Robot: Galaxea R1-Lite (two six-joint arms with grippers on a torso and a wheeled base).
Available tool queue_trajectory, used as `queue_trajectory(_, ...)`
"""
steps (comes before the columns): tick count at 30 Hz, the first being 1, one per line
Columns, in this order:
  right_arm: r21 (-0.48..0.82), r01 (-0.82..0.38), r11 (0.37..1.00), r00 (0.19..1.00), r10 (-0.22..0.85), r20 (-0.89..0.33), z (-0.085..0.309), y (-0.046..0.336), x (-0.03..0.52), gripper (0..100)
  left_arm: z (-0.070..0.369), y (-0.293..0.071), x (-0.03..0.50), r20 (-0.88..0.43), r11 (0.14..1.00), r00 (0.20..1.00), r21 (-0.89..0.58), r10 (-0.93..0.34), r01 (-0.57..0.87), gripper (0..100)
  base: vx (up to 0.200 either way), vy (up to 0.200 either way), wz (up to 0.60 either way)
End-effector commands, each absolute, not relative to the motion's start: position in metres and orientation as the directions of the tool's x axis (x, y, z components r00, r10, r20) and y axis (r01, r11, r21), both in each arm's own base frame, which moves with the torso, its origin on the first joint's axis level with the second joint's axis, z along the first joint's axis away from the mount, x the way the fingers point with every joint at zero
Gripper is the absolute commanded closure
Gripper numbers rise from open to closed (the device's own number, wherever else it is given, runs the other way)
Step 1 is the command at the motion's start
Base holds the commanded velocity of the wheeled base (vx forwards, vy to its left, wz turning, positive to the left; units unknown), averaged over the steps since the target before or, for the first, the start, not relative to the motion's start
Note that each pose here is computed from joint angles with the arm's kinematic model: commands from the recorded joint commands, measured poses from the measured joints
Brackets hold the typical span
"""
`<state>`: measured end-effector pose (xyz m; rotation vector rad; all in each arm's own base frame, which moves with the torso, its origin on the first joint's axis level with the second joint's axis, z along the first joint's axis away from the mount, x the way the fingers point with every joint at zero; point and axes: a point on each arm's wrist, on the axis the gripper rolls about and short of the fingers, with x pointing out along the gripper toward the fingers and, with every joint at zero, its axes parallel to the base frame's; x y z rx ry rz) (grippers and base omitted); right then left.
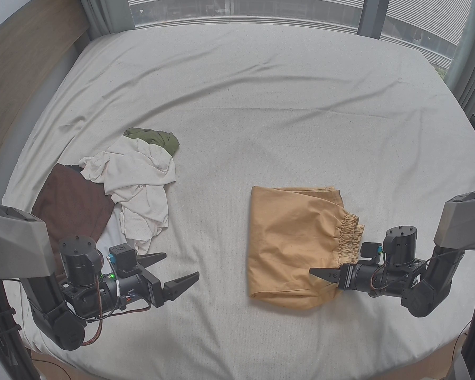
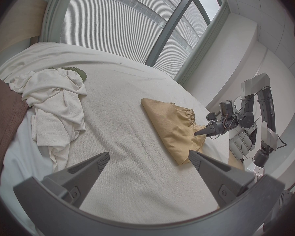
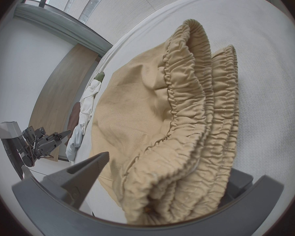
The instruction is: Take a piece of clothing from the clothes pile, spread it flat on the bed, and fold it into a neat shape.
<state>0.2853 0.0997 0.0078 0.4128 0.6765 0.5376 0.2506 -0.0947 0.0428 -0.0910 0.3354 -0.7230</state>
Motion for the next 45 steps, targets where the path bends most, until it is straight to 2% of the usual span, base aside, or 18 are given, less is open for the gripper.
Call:
queue_trajectory(1,0.522,-0.334,0.785,0.654,0.592,-0.472,0.008,0.100,0.286,100,0.043,-0.095,0.251,-0.270,0.748,0.698,-0.197,-0.663,0.634,0,0.000,0.000,0.00)
queue_trajectory(14,0.545,-0.350,0.762,0.657,0.614,-0.437,0.014,0.104,0.285,100,0.043,-0.095,0.251,-0.270,0.747,0.697,-0.201,-0.664,0.634,0,0.000,0.000,0.00)
queue_trajectory(21,0.600,-0.487,0.634,0.645,0.724,-0.242,0.052,0.122,0.277,100,0.044,-0.094,0.251,-0.264,0.750,0.702,-0.201,-0.661,0.631,0,0.000,0.000,0.00)
queue_trajectory(26,0.593,-0.521,0.614,0.646,0.738,-0.197,0.062,0.127,0.281,100,0.045,-0.093,0.251,-0.260,0.751,0.705,-0.201,-0.660,0.629,0,0.000,0.000,0.00)
queue_trajectory(33,0.559,-0.592,0.580,0.651,0.753,-0.092,0.096,0.131,0.282,100,0.046,-0.093,0.251,-0.257,0.750,0.705,-0.200,-0.661,0.630,0,0.000,0.000,0.00)
queue_trajectory(37,0.555,-0.605,0.571,0.645,0.760,-0.079,0.105,0.134,0.281,100,0.047,-0.094,0.250,-0.256,0.749,0.704,-0.199,-0.662,0.632,0,0.000,0.000,0.00)
queue_trajectory(45,0.537,-0.653,0.534,0.617,0.786,-0.032,0.156,0.150,0.285,100,0.048,-0.093,0.253,-0.245,0.750,0.709,-0.195,-0.661,0.632,0,0.000,0.000,0.00)
